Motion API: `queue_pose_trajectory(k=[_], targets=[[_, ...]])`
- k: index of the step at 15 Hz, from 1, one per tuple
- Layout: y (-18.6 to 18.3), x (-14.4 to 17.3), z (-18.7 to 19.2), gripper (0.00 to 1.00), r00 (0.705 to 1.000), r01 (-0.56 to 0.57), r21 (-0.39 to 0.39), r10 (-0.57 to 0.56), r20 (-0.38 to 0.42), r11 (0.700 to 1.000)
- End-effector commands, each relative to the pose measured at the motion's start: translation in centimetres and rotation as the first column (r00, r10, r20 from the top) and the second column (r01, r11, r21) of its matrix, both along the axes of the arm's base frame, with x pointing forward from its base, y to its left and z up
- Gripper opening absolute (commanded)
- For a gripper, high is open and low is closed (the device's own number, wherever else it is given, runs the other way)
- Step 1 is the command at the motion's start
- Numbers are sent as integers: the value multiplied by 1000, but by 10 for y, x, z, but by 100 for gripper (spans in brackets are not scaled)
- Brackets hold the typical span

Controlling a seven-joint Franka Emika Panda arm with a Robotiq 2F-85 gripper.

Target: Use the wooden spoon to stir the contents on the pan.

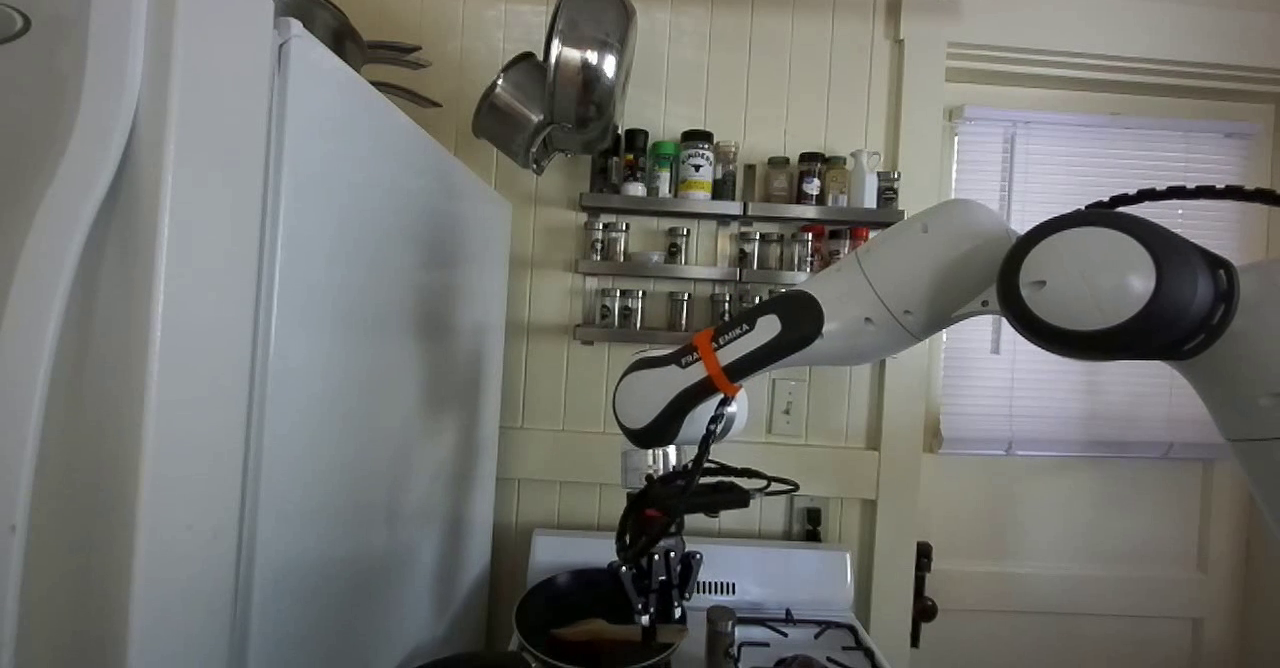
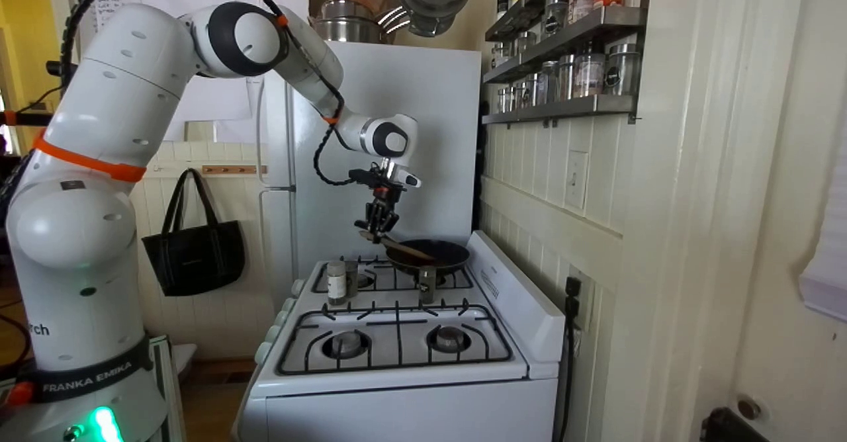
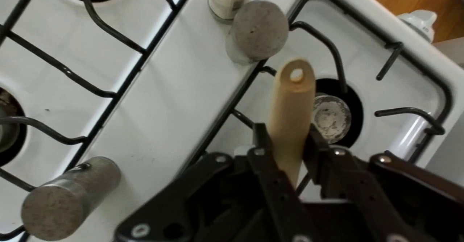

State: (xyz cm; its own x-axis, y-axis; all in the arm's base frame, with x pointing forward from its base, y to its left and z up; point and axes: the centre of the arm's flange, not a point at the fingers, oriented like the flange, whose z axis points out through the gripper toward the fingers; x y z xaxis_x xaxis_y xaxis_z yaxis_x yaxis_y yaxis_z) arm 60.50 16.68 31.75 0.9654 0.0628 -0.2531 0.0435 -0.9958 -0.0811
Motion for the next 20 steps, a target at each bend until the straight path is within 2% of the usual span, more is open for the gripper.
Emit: queue_pose_trajectory(k=[1, 5, 10, 12, 16, 20], targets=[[-1, -5, 7, 7, 997, -47, 96, 52, -50, 994], [-17, -18, 15, 7, 985, -30, 101, 47, -164, 994], [-42, -27, 22, 7, 957, 33, 18, -26, -288, 999], [-49, -25, 21, 7, 954, 56, -19, -59, -294, 998], [-62, -18, 10, 7, 958, 104, -124, -133, -254, 987], [-56, -7, -5, 7, 975, 98, -140, -123, -186, 985]])
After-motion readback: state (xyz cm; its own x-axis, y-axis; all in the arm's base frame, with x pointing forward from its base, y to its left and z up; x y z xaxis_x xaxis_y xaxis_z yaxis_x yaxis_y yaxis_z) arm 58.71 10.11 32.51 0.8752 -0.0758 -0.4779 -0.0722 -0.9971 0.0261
